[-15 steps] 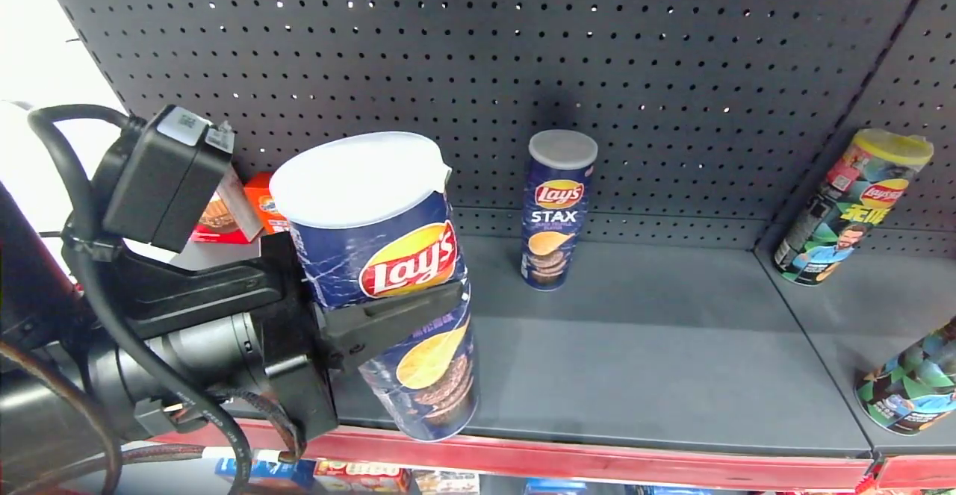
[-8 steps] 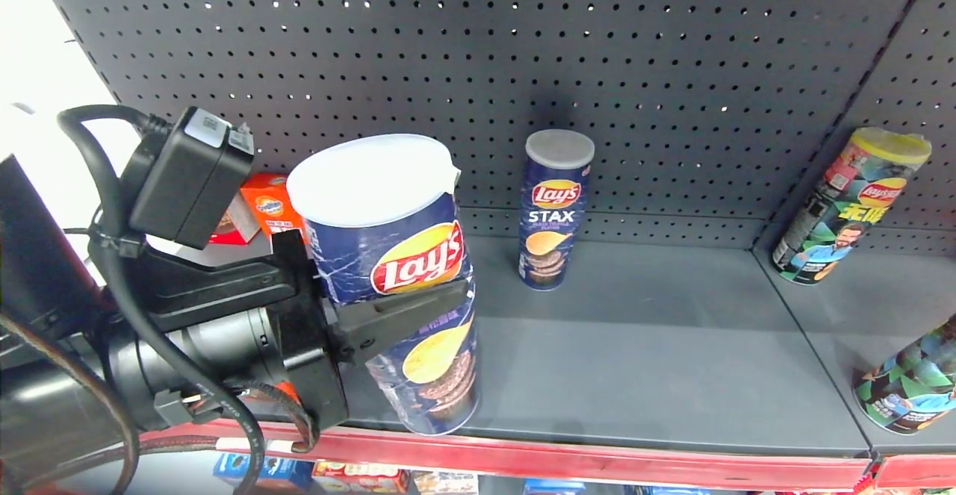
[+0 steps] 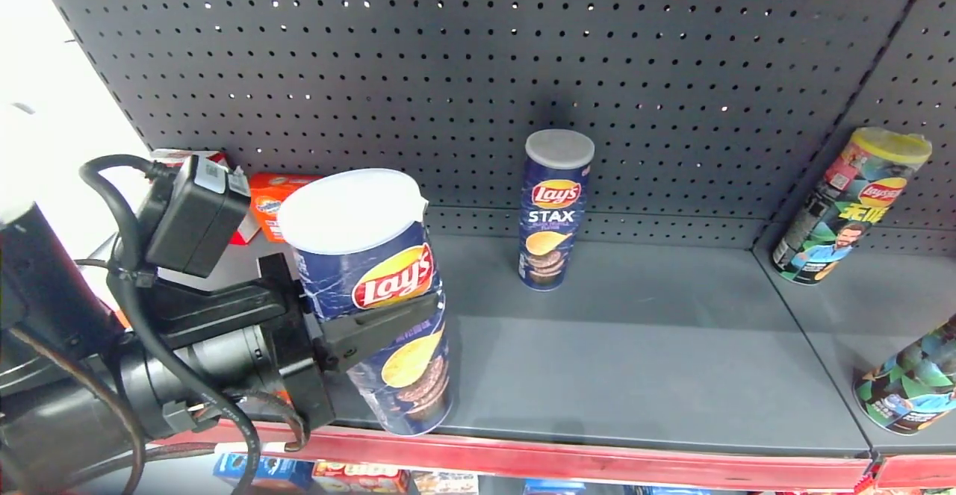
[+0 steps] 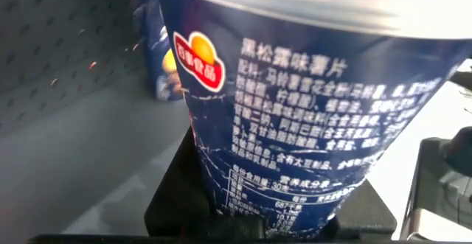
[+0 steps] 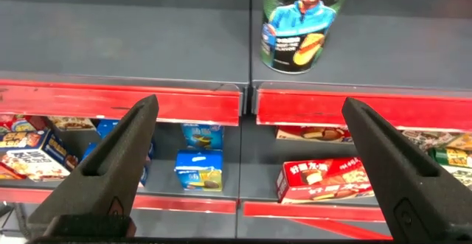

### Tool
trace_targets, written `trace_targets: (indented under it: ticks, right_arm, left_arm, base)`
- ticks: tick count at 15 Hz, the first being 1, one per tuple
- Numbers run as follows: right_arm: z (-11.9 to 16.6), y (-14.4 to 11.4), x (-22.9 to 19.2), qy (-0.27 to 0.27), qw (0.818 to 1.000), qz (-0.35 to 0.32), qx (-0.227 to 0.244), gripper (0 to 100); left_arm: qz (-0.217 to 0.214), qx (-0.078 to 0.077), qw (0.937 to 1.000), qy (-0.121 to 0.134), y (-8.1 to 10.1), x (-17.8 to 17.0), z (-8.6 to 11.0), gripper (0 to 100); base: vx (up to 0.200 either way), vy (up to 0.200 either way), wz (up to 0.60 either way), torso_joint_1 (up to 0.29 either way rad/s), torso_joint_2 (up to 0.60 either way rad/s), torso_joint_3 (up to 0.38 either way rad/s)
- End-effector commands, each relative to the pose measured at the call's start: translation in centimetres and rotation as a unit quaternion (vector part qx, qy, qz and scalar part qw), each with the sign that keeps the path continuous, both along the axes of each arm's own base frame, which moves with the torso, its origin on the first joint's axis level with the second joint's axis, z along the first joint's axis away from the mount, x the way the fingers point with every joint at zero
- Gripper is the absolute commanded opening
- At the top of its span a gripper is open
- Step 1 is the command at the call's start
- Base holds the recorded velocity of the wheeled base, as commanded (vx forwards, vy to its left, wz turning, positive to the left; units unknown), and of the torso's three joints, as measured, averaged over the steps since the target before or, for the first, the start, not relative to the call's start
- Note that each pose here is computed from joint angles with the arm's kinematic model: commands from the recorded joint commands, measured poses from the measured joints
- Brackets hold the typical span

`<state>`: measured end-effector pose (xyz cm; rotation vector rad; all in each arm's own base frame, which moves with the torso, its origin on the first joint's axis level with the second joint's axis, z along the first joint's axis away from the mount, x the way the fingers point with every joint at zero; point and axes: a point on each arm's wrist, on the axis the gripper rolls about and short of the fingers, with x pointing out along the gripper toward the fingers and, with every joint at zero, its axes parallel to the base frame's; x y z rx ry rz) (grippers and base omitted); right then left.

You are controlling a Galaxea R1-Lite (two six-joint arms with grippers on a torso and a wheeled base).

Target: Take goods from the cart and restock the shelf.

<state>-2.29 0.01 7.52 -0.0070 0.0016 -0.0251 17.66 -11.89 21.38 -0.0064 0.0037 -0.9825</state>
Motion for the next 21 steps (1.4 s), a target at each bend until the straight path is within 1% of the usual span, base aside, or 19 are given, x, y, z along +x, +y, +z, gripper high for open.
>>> trace_targets:
  ticks: [1,2,3,4,10,12,16,17,18,19,20,21]
  right_arm:
    - [0.0,0.0,0.0,0.001,1.0,0.0,0.0,100]
    - [0.0,0.0,0.0,0.001,1.0,0.0,0.0,100]
    - [0.0,0.0,0.0,0.001,1.0,0.002,0.0,100]
    - [0.0,0.0,0.0,0.001,1.0,0.001,0.0,100]
    - [0.0,0.0,0.0,0.002,1.0,0.002,0.0,100]
    - [0.0,0.0,0.0,0.002,1.0,0.001,-0.001,100]
    - [0.0,0.0,0.0,0.001,1.0,0.006,0.001,100]
    - [0.0,0.0,0.0,0.001,1.0,0.006,0.003,100]
    - [4.3,0.0,-0.7,-0.046,0.999,0.011,0.02,100]
    - [9.9,0.0,0.6,-0.027,0.998,0.014,0.055,100]
    - [10.8,0.0,1.5,-0.01,0.998,0.024,0.056,100]
    - [10.3,0.1,1.7,0.004,0.998,0.052,0.033,100]
  left_arm:
    - [0.006,-0.009,0.9999,0.001,0.8,-0.7,0.2,0]
    - [0.006,-0.012,0.9999,0.004,0.8,-0.8,0.2,0]
    - [0.008,-0.017,0.9998,0.002,1.0,-1.0,0.4,0]
    - [0.011,-0.018,0.9998,0.001,1.1,-1.0,0.4,0]
    - [0.019,-0.018,0.9997,0.003,1.4,-0.8,0.4,0]
    - [0.023,-0.017,0.9995,0.008,1.6,-0.8,0.3,0]
    - [0.025,-0.019,0.9995,0.006,1.7,-0.8,0.4,0]
    - [0.026,-0.022,0.9994,0.002,1.8,-1.0,0.6,0]
    - [0.03,-0.03,0.9991,0.002,2.1,-1.2,0.9,0]
    - [0.034,-0.034,0.9988,0.004,2.3,-1.3,0.9,0]
    - [0.034,-0.032,0.9989,0.007,2.4,-1.4,0.7,0]
    - [0.035,-0.027,0.9989,0.016,2.5,-1.6,0.0,0]
  base:
    - [0.0,0.0,0.0,0.0,0.0,0.0]
    - [0.0,0.0,-0.6,-0.002,0.01,0.002]
    - [0.0,0.0,0.0,0.0,0.0,0.0]
    - [0.0,0.0,0.0,0.0,0.0,0.0]
    - [0.0,0.0,0.0,0.0,0.0,0.0]
    - [0.0,0.0,0.0,0.0,0.0,0.0]
    - [0.0,0.0,0.0,0.0,0.0,0.0]
    - [0.0,0.0,0.0,0.0,0.0,0.0]
    - [0.0,0.0,0.0,0.0,0.0,0.0]
    - [0.0,0.0,0.0,0.0,0.0,0.0]
    - [0.0,0.0,0.0,0.0,0.0,0.0]
    - [0.0,0.0,0.0,0.0,0.0,0.0]
